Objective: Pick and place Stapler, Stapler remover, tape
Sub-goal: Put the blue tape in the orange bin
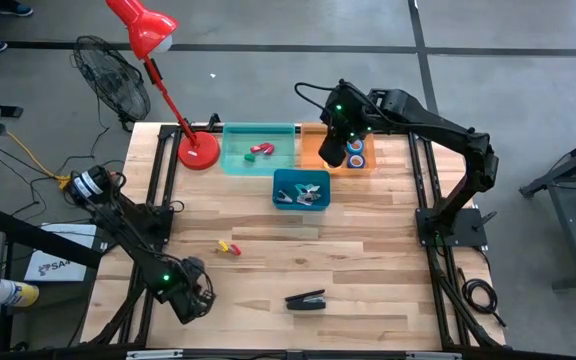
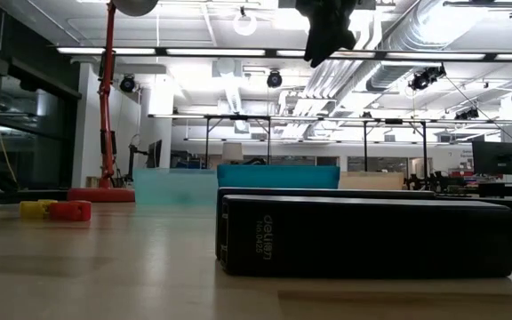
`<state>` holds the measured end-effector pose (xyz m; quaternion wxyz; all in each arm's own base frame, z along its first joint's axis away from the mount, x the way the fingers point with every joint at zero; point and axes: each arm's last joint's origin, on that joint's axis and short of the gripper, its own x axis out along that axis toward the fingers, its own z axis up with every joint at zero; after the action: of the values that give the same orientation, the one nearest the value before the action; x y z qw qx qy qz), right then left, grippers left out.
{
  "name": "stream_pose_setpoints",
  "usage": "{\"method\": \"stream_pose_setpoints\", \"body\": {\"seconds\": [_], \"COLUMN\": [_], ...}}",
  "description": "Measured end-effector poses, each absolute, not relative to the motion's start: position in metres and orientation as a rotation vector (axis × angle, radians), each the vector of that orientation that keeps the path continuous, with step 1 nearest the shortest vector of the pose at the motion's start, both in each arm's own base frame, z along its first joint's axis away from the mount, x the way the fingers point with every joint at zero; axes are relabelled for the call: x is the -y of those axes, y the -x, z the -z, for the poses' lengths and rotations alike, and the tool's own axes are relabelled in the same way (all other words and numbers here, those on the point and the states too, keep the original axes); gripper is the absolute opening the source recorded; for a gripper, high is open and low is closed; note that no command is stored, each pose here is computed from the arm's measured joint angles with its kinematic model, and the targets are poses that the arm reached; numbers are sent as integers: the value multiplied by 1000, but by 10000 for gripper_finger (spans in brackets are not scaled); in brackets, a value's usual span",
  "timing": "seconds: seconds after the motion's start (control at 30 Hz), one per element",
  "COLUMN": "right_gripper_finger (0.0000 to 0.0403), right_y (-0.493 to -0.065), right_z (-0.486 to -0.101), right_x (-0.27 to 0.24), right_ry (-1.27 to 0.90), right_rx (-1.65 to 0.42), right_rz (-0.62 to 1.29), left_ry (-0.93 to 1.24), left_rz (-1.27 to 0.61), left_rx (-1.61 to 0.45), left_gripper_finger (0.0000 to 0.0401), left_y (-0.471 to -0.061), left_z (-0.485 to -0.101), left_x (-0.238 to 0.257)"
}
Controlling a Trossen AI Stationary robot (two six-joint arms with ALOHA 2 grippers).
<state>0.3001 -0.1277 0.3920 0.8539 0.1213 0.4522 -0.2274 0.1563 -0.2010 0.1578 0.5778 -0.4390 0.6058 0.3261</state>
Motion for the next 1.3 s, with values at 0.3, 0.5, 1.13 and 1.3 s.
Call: {"method": "stream_pose_setpoints", "body": {"seconds": [0.3,0.5,1.13,1.3], "right_gripper_finger": [154,154,154,154], "right_y": [-307,-319,-362,-364], "right_z": [-395,-401,-445,-450], "right_x": [122,109,37,28], "right_ry": [-237,-199,-21,-7], "right_rx": [-901,-808,-277,-223], "right_rz": [296,151,-150,-175], "left_ry": [776,650,337,278], "left_rz": [-552,-481,-112,-30], "left_rx": [-786,-380,66,124], "left_gripper_finger": [31,31,31,31], "left_y": [-167,-155,-138,-155], "left_z": [-214,-266,-386,-393], "left_x": [185,157,96,78]}}
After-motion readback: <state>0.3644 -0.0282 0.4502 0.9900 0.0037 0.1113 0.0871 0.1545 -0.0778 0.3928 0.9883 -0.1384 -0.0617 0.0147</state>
